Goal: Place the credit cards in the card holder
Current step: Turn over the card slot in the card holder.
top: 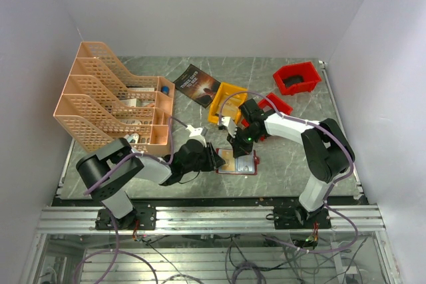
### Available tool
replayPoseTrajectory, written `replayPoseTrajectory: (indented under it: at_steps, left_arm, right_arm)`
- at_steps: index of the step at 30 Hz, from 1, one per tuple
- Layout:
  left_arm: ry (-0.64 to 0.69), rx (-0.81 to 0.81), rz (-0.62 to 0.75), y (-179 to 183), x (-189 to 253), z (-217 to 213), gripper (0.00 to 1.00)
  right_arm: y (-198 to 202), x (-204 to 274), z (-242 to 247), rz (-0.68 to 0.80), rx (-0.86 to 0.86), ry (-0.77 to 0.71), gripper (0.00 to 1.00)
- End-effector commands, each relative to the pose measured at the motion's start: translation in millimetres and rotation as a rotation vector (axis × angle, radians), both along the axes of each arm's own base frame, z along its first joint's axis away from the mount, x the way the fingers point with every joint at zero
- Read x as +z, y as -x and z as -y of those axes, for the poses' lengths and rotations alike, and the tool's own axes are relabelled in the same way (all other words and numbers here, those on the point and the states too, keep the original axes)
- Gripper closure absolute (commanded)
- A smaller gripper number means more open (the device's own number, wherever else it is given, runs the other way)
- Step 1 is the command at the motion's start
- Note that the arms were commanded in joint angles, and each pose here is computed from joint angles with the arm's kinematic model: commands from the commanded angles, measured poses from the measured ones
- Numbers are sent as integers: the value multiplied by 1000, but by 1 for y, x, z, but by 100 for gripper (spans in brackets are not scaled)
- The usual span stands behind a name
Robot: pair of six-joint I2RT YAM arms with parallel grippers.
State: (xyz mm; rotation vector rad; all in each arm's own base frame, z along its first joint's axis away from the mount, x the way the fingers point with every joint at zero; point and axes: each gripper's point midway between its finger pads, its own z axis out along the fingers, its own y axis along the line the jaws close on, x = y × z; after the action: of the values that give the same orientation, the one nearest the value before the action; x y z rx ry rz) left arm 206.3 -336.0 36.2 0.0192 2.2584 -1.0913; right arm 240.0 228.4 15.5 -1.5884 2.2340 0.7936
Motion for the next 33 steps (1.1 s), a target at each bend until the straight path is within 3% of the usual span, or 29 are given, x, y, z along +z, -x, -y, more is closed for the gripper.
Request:
replayPoseTrajectory:
  at_steps: [1, 12, 33]
  left_arm:
    - [-25, -4, 21, -6, 7, 0, 64]
    - [-66, 6, 5, -5, 2, -5, 64]
    - [76, -76, 56, 2, 36, 18, 64]
  right_arm:
    - [0, -9, 4, -10, 6, 38, 100]
    - [0, -10, 3, -10, 7, 39, 100]
    - [-2, 1, -1, 4, 7, 5, 99]
